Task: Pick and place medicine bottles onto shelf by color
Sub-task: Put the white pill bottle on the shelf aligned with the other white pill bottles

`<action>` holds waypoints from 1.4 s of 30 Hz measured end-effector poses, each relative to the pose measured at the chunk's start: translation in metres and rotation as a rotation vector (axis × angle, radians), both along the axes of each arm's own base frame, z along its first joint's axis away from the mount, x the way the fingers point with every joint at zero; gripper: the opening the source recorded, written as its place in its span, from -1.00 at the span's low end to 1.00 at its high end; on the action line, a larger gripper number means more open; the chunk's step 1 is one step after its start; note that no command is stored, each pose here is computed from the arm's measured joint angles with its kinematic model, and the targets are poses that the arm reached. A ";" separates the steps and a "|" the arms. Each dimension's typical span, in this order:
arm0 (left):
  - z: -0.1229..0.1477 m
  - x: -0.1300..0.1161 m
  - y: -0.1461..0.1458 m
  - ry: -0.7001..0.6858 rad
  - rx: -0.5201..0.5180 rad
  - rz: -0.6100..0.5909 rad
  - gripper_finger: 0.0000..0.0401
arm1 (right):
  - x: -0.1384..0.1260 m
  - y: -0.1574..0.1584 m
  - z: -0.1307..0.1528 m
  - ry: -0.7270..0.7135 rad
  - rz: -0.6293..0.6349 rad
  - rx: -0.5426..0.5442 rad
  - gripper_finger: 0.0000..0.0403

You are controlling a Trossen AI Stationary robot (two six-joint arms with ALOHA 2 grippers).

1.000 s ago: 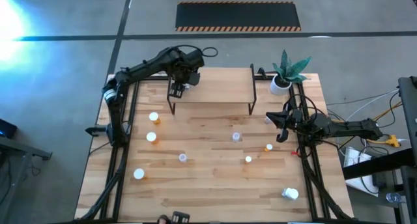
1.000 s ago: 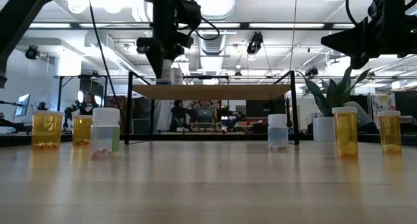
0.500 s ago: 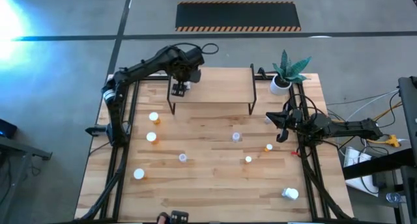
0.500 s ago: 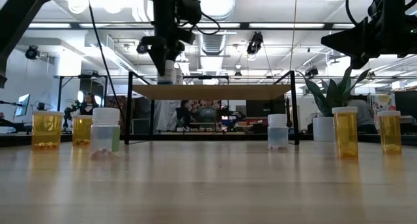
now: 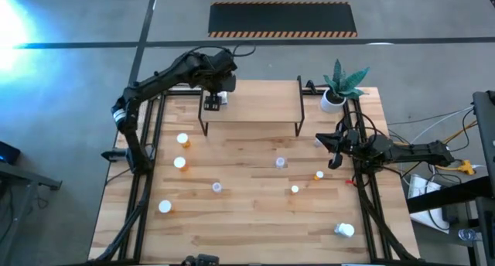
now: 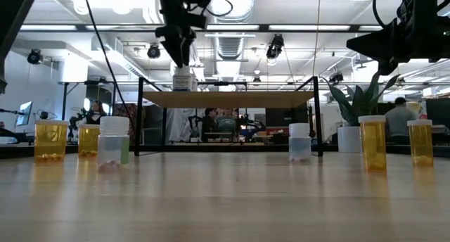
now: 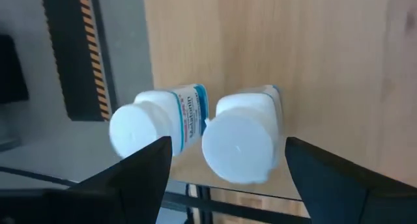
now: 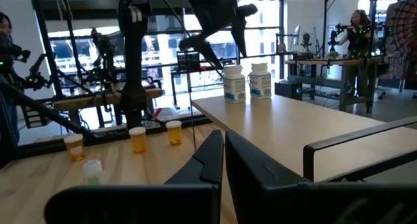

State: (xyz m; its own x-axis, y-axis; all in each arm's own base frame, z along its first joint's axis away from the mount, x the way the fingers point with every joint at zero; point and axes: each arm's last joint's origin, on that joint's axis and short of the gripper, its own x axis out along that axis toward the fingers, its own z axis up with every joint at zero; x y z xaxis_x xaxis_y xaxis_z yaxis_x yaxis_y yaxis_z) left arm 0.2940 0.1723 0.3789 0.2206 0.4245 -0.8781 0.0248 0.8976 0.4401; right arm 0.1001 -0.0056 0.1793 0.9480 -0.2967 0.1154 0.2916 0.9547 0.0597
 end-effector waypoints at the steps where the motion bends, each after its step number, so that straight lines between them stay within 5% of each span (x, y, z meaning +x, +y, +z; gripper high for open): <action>1: 0.004 -0.003 -0.003 -0.020 0.001 0.017 0.40 | 0.000 0.000 0.000 0.002 0.000 0.000 -0.96; 11: 0.025 -0.049 -0.066 -0.279 -0.108 0.296 0.40 | 0.001 0.001 0.000 -0.021 0.054 0.086 -0.96; 23: -0.075 -0.057 -0.185 -0.894 -0.156 0.148 0.40 | 0.010 0.001 0.045 0.096 0.009 0.147 -0.95; 29: -0.111 -0.055 -0.231 -1.104 -0.244 0.101 0.40 | 0.048 0.009 0.064 0.381 0.035 0.126 -0.95; 33: -0.124 -0.053 -0.252 -1.097 -0.295 0.118 0.40 | 0.064 0.020 0.079 0.577 0.068 0.133 -0.95; 42: -0.155 -0.037 -0.279 -0.971 -0.274 0.062 0.40 | 0.077 0.058 0.102 1.150 -0.032 0.325 -0.80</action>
